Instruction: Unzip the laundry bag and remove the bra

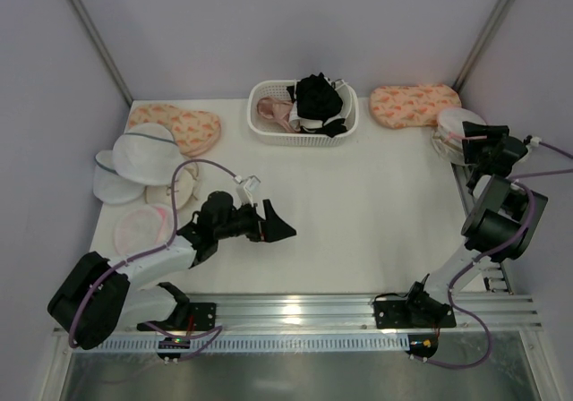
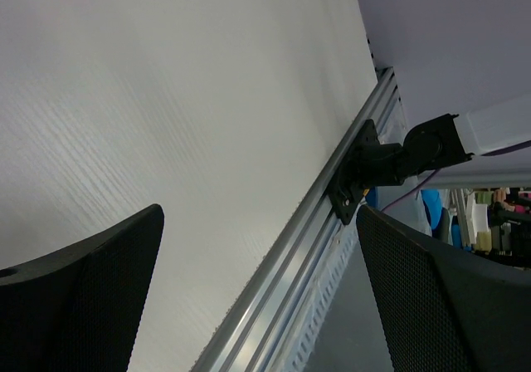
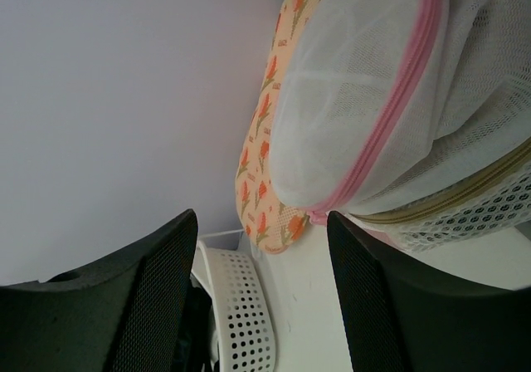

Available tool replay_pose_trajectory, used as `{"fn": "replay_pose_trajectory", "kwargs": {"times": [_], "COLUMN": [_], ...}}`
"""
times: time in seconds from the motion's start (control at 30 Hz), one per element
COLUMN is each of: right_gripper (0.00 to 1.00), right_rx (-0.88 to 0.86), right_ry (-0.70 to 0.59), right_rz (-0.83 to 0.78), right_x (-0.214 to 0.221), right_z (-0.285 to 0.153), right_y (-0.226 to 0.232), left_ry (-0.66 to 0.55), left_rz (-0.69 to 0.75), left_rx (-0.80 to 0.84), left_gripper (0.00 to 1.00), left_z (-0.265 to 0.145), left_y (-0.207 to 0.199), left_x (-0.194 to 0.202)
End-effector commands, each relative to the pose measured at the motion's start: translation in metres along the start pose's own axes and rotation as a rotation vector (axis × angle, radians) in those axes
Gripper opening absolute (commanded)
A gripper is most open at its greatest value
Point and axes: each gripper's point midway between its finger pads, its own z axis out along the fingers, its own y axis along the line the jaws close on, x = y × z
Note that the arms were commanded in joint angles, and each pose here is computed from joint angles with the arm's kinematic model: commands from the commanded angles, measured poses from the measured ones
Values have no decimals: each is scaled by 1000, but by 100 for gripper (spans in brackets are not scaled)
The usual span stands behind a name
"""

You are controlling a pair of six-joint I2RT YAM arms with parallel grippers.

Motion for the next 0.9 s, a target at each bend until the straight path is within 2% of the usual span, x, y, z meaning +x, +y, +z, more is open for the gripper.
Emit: {"fn": "replay_pose_trajectory", "kwargs": {"times": [0.0, 0.23, 0.43, 0.87], "right_gripper": [68, 66, 66, 60], "right_rx": [23, 102, 129, 114], "right_ry": [53, 56, 6, -134], "right_rz": [22, -34, -75, -87], "right_x": [13, 32, 40, 13], "right_z": [2, 3, 10, 30], "right_y": [-7, -13, -12, 16], "left_ry": [-23, -12, -9, -6], "left_rz": [40, 40, 36, 26], "left_rx": [63, 87, 80, 59], "left_gripper": [99, 99, 100, 99], "left_z": [0, -1, -3, -4], "left_y": [-11, -14, -10, -7], "left_x": [-4, 0, 4, 6]}}
